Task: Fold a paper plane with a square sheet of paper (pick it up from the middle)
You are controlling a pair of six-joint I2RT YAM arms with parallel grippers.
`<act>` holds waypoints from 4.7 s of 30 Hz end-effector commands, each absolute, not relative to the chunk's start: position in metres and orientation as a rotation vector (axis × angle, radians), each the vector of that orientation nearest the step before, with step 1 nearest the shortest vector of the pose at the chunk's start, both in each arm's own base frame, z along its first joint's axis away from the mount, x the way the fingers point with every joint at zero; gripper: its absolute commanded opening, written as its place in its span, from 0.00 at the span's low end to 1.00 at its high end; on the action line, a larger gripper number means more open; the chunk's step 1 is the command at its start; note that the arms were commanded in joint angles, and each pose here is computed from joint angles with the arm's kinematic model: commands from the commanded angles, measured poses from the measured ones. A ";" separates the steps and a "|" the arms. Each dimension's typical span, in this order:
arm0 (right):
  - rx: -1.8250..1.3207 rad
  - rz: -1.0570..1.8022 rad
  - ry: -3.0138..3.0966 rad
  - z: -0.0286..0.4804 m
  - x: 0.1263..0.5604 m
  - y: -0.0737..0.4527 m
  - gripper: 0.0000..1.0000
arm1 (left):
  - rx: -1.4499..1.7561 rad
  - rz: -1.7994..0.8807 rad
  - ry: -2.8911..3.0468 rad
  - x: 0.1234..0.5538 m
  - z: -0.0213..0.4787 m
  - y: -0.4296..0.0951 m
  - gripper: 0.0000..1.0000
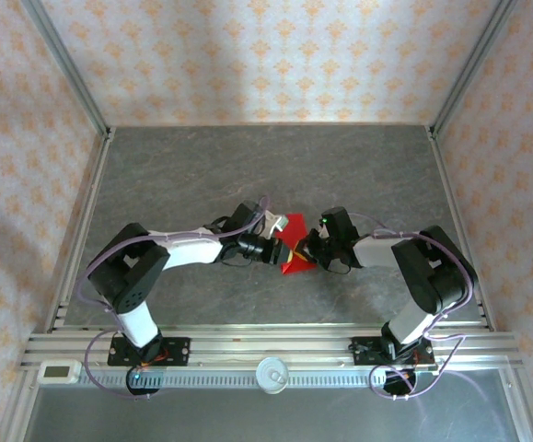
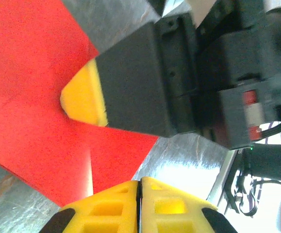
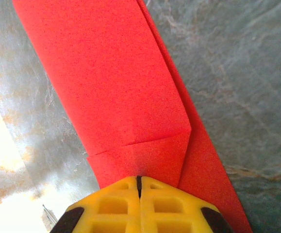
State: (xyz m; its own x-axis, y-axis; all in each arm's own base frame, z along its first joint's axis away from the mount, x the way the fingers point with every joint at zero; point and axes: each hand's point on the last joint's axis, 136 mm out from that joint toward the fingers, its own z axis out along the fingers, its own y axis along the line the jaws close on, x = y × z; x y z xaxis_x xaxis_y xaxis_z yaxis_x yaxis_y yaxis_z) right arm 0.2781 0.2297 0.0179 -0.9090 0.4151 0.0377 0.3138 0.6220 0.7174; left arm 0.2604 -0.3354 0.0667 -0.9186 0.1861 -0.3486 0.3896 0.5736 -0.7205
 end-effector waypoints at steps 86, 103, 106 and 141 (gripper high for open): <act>0.704 0.927 2.845 -0.027 0.249 0.201 0.00 | 0.482 -1.242 2.642 0.267 0.039 -0.358 0.05; 0.686 0.916 2.857 -0.027 0.249 0.201 0.00 | 0.511 -1.150 2.768 0.236 0.002 -0.330 0.05; 0.689 0.912 2.861 -0.028 0.248 0.200 0.00 | 0.533 -1.129 2.782 0.229 0.000 -0.325 0.06; 0.696 0.926 2.846 -0.025 0.247 0.200 0.00 | 0.543 -1.181 2.519 0.253 0.073 -0.345 0.05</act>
